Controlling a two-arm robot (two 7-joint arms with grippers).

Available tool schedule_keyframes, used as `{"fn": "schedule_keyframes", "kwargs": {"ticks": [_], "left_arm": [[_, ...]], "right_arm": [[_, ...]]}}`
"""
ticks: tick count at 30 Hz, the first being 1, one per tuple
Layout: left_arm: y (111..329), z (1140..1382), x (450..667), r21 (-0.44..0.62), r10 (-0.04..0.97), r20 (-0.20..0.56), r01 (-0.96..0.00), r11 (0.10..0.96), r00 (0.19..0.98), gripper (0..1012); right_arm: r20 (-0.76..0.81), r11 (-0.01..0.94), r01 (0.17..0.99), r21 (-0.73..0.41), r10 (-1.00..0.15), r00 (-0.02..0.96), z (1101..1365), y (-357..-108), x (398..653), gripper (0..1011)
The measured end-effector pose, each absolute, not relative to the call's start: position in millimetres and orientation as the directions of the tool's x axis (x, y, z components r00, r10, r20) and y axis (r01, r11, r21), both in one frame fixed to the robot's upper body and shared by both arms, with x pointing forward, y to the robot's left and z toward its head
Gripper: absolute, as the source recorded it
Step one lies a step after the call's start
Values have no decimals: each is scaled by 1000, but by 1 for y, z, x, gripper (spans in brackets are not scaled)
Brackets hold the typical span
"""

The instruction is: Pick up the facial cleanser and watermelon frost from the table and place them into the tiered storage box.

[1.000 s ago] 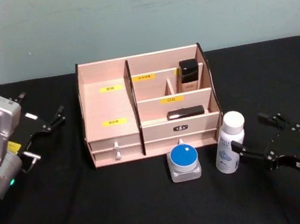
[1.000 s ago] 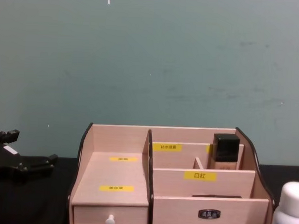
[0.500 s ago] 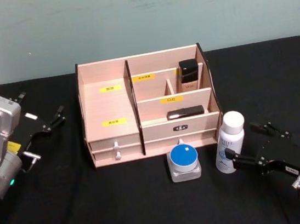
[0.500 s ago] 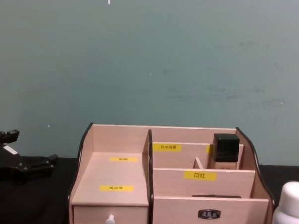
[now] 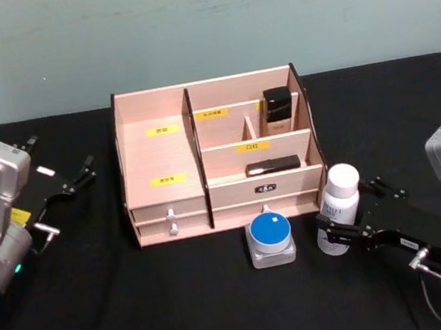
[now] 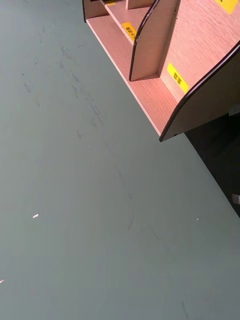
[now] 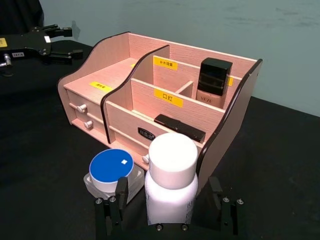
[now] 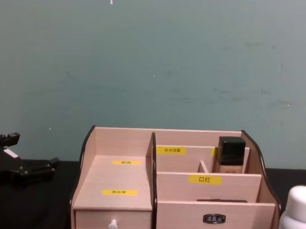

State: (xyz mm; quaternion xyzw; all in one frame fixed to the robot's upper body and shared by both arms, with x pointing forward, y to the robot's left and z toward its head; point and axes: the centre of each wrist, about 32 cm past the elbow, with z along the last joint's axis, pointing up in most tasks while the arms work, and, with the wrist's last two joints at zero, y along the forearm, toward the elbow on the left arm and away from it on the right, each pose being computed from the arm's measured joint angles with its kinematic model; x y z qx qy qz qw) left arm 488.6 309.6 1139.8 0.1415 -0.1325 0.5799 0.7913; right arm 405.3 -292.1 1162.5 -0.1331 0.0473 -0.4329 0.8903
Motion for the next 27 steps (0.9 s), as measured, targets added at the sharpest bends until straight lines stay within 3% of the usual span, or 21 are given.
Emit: {"fn": "schedule_keyframes", "kwargs": {"ticks": [21, 27], "left_arm": [[310, 1140, 489, 70, 880, 374, -955, 287, 292, 1010], [310, 1140, 489, 70, 880, 374, -955, 287, 292, 1010]], "right_arm": [[32, 604, 750, -269, -773, 634, 1157, -286, 417, 1003], [32, 604, 751, -269, -773, 633, 1157, -286, 417, 903]]}}
